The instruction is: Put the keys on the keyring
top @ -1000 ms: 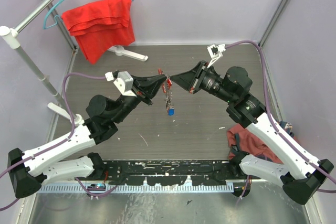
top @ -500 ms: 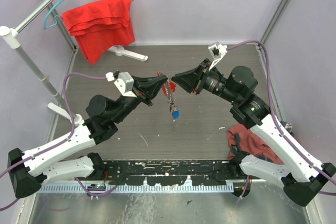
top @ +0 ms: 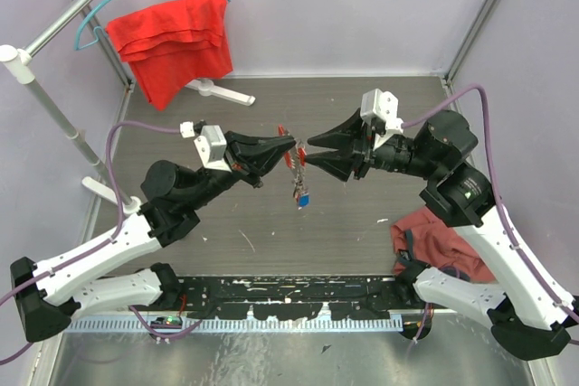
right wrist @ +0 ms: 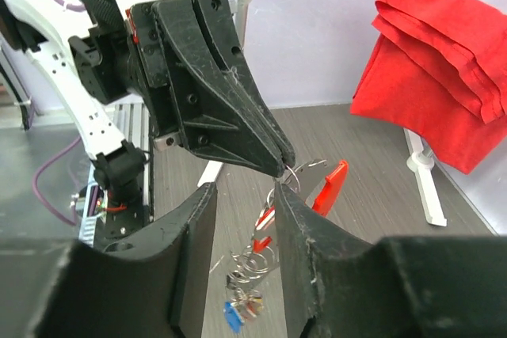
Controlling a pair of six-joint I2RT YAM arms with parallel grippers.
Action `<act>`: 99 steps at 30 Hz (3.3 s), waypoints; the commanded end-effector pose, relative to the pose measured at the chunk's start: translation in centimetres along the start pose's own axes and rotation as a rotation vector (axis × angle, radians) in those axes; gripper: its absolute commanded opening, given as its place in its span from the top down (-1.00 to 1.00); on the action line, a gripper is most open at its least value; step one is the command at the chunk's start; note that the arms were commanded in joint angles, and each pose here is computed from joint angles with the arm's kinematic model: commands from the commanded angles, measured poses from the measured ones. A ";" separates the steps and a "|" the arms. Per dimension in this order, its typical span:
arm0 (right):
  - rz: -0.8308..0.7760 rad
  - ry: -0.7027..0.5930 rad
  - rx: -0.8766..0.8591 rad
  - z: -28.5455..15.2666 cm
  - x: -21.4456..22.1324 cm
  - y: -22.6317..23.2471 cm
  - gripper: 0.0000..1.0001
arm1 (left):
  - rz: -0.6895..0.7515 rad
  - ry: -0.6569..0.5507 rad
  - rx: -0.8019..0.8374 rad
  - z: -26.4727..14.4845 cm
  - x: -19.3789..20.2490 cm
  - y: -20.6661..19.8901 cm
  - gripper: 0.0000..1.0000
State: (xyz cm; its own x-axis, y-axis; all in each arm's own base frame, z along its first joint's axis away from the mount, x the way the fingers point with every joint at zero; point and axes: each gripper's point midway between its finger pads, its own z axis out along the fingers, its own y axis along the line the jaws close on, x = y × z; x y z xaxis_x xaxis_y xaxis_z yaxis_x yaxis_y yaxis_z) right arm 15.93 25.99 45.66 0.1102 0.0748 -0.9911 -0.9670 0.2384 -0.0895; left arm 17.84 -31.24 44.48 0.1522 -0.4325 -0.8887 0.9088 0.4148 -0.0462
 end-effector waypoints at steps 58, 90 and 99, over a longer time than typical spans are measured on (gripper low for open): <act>-0.048 0.335 -0.033 -2.3 2.3 0.2 0.99 | 0.158 0.464 0.274 -2.7 1.4 -3.6 -0.33; 0.016 0.627 -0.078 -1.4 6.7 2.6 0.99 | 0.101 0.708 0.462 -3.9 6.7 -5.4 0.43; 0.018 0.635 -0.073 -1.0 7.2 2.4 0.98 | 0.092 0.699 0.469 -3.5 6.8 -5.6 0.60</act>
State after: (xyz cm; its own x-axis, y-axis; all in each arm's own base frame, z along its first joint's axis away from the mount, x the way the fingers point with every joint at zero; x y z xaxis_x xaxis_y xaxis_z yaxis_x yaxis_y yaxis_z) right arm 13.37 25.27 35.95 -0.0930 -0.5780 -0.8107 -0.9864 0.1643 -0.0040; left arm 13.12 -33.52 36.09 0.0925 0.2723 -0.9578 0.9948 0.0162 0.1007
